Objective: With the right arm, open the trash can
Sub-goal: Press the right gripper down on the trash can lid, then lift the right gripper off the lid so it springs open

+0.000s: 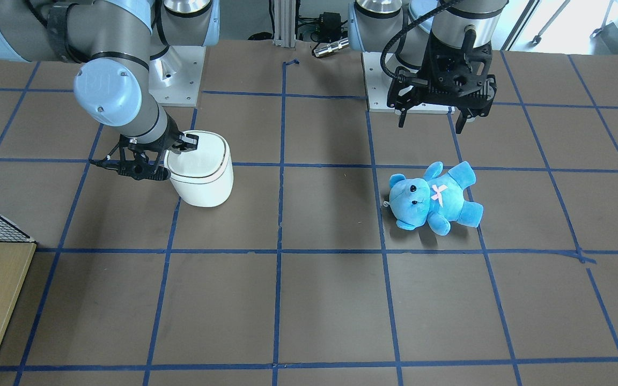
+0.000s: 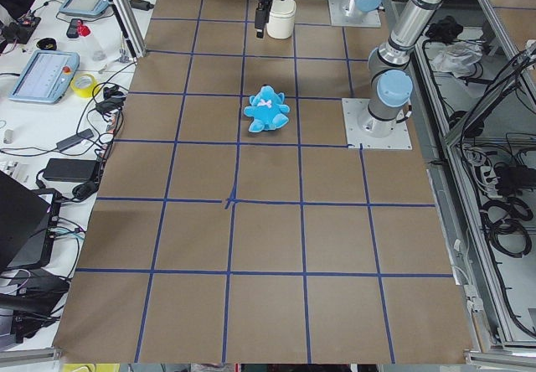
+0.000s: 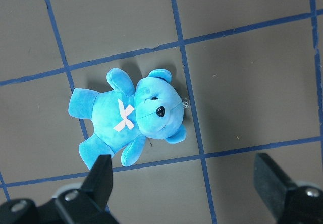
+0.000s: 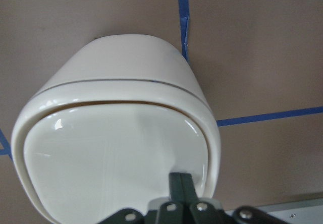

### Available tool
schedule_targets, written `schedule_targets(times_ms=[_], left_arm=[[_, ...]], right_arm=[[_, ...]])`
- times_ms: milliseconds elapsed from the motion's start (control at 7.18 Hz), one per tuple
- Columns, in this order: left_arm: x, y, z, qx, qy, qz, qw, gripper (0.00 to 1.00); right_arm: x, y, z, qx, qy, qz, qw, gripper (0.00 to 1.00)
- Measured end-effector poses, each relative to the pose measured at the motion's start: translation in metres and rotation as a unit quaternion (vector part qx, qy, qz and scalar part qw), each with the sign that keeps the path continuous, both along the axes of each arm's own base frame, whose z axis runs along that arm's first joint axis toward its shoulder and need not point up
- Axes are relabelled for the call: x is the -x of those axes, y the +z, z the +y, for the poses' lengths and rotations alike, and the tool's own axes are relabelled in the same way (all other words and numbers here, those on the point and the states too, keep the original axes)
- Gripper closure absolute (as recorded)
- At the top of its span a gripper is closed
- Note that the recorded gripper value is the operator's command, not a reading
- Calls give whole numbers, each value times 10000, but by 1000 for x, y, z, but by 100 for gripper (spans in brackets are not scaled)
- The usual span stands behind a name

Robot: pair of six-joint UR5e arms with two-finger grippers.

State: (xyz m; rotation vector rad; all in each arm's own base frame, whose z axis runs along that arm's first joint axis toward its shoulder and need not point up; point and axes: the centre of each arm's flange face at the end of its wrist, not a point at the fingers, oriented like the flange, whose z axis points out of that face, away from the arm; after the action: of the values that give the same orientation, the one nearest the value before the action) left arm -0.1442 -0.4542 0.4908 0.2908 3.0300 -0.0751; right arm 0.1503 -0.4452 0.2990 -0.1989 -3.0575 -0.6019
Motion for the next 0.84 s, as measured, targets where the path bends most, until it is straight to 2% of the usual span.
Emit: schedule_targets(times_ms=[278, 418, 557, 696, 835], left_arm=[[0, 0, 0, 0, 0, 0, 10000, 0], [0, 0, 0, 0, 0, 0, 10000, 0], [0, 0, 0, 0, 0, 0, 10000, 0], [0, 0, 0, 0, 0, 0, 10000, 0], [0, 0, 0, 0, 0, 0, 10000, 0]], right_arm=[[0, -1, -1, -14, -1, 2, 10000, 100], [0, 3, -3, 34, -7, 6, 10000, 87], [0, 14, -6, 154, -17, -1, 9999, 57], [-1, 33, -13, 349, -36, -35, 9994, 17], [-1, 60, -22, 624, -60, -80, 9980, 0]])
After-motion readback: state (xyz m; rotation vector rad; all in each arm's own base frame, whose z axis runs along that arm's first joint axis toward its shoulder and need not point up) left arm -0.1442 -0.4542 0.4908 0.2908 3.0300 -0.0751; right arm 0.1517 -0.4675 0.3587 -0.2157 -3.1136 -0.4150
